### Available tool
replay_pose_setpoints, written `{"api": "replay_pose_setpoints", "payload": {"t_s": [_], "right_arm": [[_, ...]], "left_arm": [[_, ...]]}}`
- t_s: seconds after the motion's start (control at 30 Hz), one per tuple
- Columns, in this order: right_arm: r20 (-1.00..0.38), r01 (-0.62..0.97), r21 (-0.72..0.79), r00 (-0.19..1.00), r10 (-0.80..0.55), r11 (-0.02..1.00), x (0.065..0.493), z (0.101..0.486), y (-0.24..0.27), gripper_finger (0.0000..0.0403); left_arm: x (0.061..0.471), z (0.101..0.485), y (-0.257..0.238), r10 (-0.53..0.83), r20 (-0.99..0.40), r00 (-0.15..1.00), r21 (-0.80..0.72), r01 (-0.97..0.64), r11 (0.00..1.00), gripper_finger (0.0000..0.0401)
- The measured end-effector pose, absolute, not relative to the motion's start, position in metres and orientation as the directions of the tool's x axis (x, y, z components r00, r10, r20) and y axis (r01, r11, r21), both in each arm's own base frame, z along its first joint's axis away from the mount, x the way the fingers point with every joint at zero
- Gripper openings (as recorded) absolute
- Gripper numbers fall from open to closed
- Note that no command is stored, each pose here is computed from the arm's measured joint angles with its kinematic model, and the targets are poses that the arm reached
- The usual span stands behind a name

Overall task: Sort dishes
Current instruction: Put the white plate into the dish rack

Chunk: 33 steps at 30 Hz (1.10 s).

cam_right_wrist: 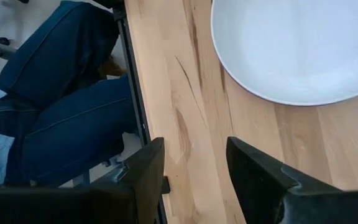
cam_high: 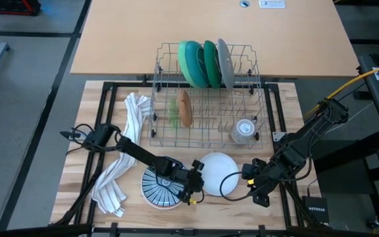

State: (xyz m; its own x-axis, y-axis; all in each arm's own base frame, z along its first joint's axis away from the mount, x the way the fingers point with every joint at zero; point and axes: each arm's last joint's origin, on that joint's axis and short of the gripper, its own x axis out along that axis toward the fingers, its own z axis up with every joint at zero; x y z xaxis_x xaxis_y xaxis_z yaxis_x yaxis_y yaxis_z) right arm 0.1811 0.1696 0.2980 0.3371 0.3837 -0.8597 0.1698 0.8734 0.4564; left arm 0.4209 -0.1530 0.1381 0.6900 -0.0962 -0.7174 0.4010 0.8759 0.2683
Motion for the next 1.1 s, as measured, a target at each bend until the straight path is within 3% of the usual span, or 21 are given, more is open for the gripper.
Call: {"api": "replay_pose_setpoints", "payload": {"t_s": [0.5,0.97,1.1], "right_arm": [[-0.860,0.169,0.457,0.335,0.385,0.873,0.181,0.298,0.170,0.0179],[-0.860,0.169,0.457,0.334,0.385,0.873,0.181,0.298,0.170,0.0179],[-0.860,0.169,0.457,0.334,0.386,0.873,0.181,0.298,0.170,0.0179]], "left_arm": [[0.419,0.139,-0.160,-0.110,-0.711,0.694,0.261,0.406,0.876,0.0010],[0.423,0.149,-0.169,-0.225,-0.628,0.745,0.078,0.347,0.935,0.0009],[0.427,0.150,-0.163,-0.264,-0.615,0.743,-0.074,0.279,0.958,0.0006]]}}
